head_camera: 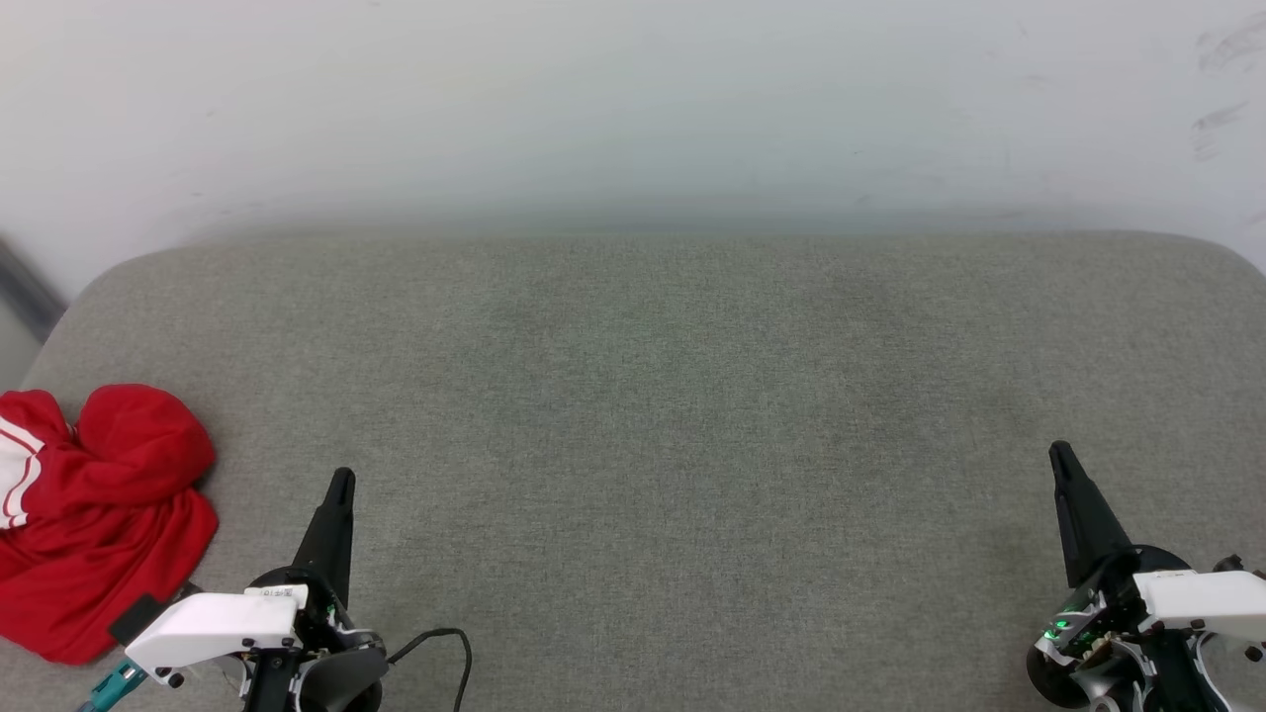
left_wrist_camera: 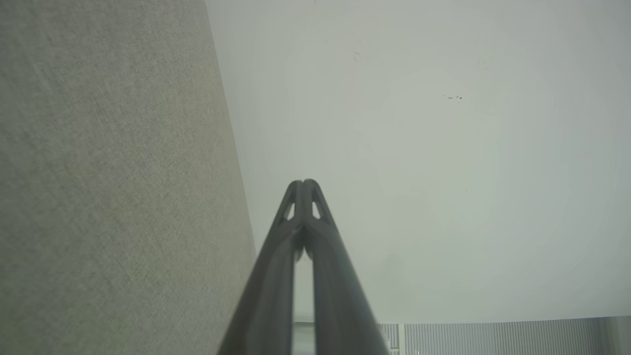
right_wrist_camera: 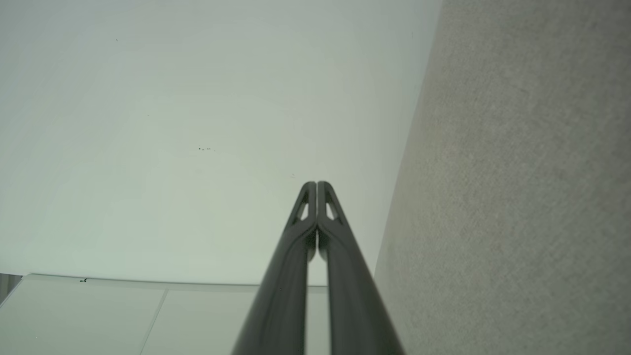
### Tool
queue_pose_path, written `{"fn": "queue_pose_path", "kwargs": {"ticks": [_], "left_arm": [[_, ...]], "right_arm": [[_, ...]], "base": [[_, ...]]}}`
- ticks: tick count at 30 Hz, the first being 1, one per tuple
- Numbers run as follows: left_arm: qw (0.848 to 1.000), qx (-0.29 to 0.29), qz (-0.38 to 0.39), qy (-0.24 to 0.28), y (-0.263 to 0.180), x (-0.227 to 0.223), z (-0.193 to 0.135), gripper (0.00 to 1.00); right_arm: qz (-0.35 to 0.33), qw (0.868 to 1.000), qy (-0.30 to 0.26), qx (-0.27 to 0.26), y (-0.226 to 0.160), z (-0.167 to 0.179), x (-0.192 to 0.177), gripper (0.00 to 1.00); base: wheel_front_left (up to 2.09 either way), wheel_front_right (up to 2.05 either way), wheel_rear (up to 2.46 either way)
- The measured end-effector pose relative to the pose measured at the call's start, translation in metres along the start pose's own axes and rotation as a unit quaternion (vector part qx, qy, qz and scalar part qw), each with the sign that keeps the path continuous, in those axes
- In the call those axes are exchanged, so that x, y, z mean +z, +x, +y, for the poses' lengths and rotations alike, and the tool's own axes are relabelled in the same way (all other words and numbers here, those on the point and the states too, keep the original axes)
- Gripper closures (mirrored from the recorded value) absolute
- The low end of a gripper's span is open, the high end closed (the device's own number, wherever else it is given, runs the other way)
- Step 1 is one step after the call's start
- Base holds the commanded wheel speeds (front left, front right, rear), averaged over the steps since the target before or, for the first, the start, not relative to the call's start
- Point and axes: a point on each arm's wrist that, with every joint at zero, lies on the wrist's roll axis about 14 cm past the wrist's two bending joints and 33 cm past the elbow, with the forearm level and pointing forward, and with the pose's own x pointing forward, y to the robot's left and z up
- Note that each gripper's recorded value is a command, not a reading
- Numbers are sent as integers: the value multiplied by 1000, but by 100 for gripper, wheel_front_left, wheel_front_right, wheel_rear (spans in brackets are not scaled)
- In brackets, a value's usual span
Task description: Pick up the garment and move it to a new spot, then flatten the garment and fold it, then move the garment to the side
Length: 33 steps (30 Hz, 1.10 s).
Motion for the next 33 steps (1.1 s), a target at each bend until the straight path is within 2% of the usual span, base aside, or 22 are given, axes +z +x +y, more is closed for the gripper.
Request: {"fn": "queue_pose_path", "kwargs": {"ticks": [24, 25, 29, 33], "left_arm": [[1000, 0, 0, 0, 0, 0, 0, 100], [1000, 2, 0, 0, 0, 0, 1, 0], [999, 33, 0, -2, -9, -1, 22, 0], [999, 33, 1, -1, -10, -6, 22, 0]], "right_arm": [[0, 1000, 0, 0, 0, 0, 0, 100], [0, 1000, 0, -2, -1, -1, 0, 0], [-3, 999, 2, -33, -11, -22, 1, 0], [-5, 999, -2, -33, -11, -22, 0, 0]], "base": [[0, 0, 0], [0, 0, 0], [0, 0, 0], [0, 0, 0]]}}
